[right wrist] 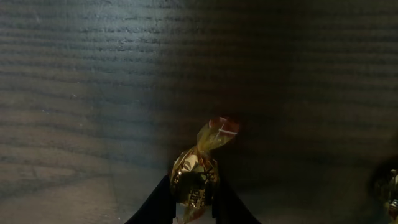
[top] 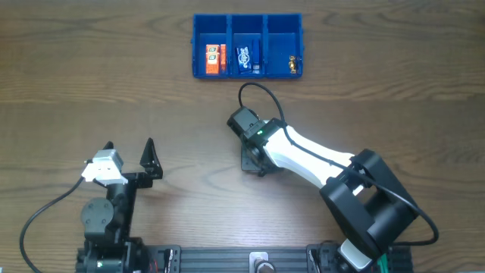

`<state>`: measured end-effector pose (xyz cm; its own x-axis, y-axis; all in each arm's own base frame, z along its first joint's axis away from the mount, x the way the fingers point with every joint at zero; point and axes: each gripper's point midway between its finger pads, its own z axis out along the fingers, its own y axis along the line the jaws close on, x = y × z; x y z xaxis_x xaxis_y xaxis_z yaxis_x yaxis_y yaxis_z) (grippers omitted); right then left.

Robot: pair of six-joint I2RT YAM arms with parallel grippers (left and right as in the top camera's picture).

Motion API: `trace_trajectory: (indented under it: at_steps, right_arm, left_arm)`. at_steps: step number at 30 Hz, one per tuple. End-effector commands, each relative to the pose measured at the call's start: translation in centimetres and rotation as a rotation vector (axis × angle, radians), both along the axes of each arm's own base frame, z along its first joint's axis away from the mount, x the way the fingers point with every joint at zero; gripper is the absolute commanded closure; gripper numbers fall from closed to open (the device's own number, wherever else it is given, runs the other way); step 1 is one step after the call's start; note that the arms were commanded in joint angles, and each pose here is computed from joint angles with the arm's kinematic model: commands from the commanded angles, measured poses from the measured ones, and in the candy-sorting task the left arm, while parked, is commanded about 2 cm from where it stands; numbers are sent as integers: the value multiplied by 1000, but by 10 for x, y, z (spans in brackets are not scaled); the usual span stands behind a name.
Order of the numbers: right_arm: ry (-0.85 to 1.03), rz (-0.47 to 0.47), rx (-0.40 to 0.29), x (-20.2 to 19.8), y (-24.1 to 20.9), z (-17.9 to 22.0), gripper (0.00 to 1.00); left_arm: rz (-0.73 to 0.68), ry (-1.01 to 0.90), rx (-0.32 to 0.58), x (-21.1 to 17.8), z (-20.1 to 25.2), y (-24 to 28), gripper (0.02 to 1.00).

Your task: Sort Candies Into Trays

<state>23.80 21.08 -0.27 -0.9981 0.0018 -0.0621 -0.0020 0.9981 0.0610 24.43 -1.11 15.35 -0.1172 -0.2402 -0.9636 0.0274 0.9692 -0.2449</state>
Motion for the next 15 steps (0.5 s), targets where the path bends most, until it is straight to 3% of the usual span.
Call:
trace_trajectory:
  at_steps: [1, 6, 11, 15]
  right_arm:
    - [1, -8, -19, 0, -3, -4, 840]
    - [-53, -11, -9, 6, -4, 14, 847]
    - [-285, -59, -7, 31, -25, 107, 840]
    - [-480, -91, -9, 104, -49, 180, 838]
  left_arm:
    - [-17, 46, 13, -1, -16, -2, 20]
    - [-17, 46, 13, -1, -16, -2, 23]
    - [-17, 46, 13, -1, -16, -2, 20]
    - [-17, 46, 13, -1, -16, -2, 20]
